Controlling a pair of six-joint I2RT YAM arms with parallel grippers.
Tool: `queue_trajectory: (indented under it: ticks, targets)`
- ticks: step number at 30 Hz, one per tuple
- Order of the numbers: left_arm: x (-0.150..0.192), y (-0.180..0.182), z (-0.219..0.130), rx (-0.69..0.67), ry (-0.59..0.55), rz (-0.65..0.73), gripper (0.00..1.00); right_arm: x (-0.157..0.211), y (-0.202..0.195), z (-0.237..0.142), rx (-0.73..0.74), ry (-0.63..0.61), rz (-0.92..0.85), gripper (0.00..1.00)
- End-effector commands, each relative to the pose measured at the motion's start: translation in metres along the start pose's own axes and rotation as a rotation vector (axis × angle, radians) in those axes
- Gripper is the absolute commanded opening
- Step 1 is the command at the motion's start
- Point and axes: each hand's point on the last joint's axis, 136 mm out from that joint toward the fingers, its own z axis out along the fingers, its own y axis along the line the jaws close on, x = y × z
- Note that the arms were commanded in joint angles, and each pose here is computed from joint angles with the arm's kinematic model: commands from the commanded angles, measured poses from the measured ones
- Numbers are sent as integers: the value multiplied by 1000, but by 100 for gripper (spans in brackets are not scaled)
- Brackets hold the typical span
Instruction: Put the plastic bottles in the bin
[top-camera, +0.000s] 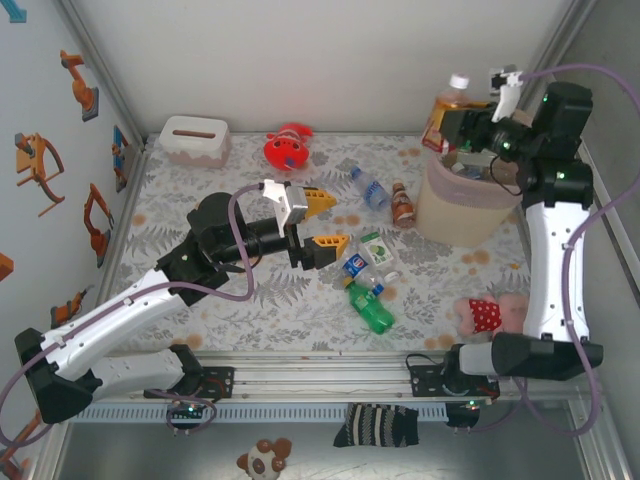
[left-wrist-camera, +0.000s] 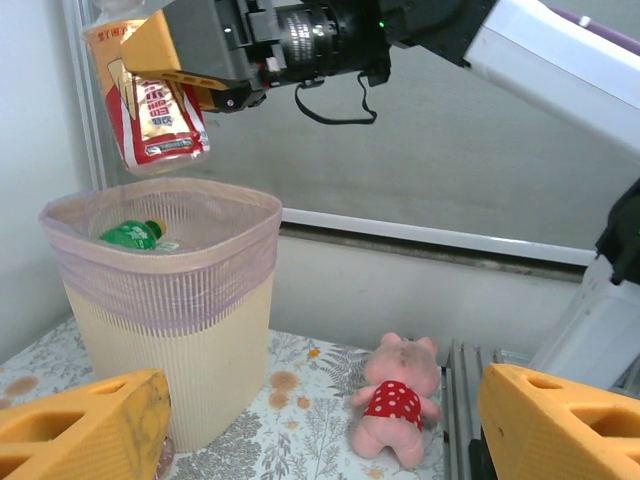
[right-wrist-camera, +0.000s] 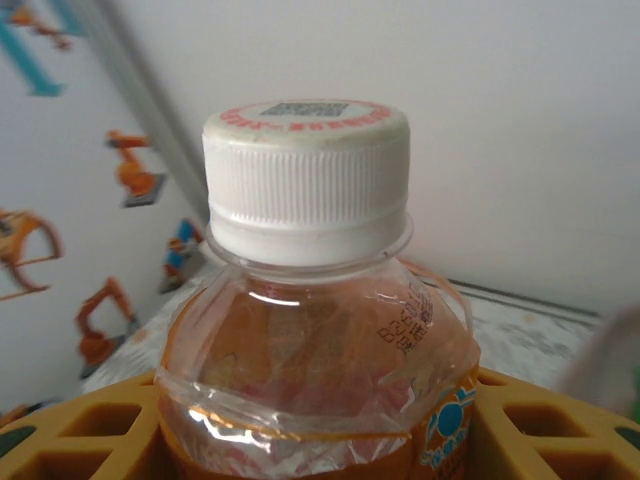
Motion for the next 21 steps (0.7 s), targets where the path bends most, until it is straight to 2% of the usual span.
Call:
queue_trajectory:
  ticks: [1, 3, 9, 15, 21]
  targets:
    - [-3, -1, -5, -6, -12, 28, 80, 18, -54, -5, 238, 96, 155, 50]
    - [-3, -1, -5, -6, -13, 28, 80, 25, -77, -4, 322, 144, 195, 49]
    - [-2, 0, -5, -10, -15, 20, 80, 60, -115, 4, 440, 310, 255, 47]
    - [1, 1, -6, -17, -11, 12, 80, 97, -129, 15, 433, 464, 309, 46]
    - [2, 3, -6, -27, -16, 3, 80, 122, -135, 29, 389, 537, 361, 46]
